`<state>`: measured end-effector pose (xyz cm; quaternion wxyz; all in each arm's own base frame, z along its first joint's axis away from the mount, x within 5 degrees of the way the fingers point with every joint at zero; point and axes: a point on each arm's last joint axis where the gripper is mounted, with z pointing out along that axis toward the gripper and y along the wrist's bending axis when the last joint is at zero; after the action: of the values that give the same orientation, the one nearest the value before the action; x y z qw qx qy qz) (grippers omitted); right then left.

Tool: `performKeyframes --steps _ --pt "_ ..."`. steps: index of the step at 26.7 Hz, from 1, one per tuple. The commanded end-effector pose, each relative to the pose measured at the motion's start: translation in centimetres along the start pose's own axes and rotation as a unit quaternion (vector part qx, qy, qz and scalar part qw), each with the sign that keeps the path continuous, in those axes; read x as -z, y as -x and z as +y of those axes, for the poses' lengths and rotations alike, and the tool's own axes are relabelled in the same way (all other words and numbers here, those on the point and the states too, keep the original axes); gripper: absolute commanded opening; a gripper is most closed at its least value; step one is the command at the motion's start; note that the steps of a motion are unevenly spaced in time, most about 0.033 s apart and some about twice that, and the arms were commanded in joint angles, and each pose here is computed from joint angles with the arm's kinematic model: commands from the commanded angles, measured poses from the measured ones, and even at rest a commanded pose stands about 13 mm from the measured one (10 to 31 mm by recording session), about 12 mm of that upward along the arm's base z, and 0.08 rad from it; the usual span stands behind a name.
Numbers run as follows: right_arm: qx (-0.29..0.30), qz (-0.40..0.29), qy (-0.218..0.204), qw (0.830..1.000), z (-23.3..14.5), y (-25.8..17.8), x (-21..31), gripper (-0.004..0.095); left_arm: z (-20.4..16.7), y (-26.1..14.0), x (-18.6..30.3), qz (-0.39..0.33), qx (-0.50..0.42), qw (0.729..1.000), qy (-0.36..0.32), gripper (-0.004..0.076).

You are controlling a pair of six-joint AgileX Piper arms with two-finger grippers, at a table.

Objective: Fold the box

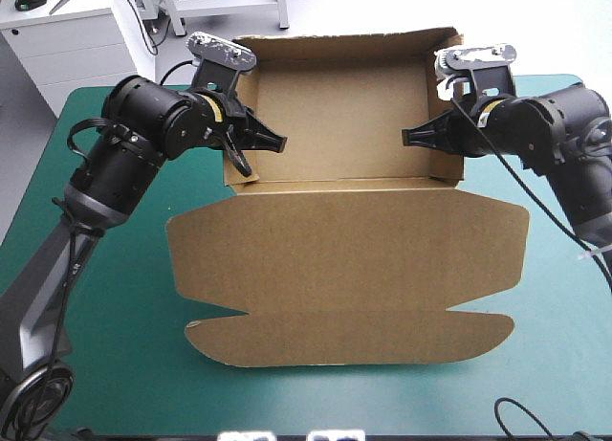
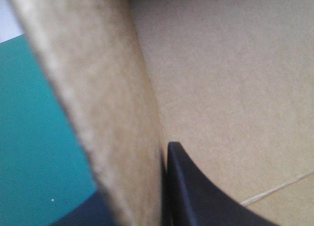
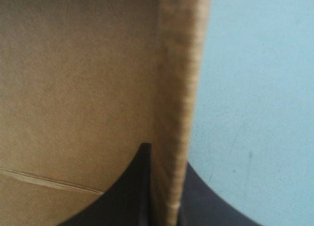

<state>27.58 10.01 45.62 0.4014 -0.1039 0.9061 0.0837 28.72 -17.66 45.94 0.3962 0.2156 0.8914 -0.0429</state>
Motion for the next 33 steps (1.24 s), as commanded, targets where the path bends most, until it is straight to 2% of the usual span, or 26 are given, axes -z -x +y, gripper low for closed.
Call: performKeyframes --steps 1,11,15,23,27,33 --pt "0.025 -0.021 0.005 0.999 0.2 0.8 0.1 -0.0004 -0.2 0.9 0.9 -0.041 -0.024 0.999 -0.002 0.0050" --pt "0.043 0.098 -0.010 0.994 0.2 -0.5 -7.4 -0.0004 -0.2 -0.5 -5.7 0.074 -0.079 0.993 0.045 0.0050" --pt "0.051 0.159 -0.013 0.986 0.1 -1.6 -11.0 -0.0004 0.6 -2.0 -9.6 0.128 -0.064 0.989 0.039 0.0043" --pt "0.057 0.200 -0.016 0.978 0.1 -2.7 -15.4 -0.0019 2.4 -5.3 -14.7 0.222 -0.055 0.973 0.008 0.0043" --pt "0.058 0.220 -0.016 0.974 0.1 -3.4 -16.9 -0.0019 2.2 -6.6 -16.3 0.248 -0.069 0.966 0.003 0.0043" --pt "0.070 0.235 -0.013 0.969 0.1 -3.7 -17.4 -0.0019 1.7 -7.0 -17.5 0.230 -0.063 0.971 -0.016 0.0044"
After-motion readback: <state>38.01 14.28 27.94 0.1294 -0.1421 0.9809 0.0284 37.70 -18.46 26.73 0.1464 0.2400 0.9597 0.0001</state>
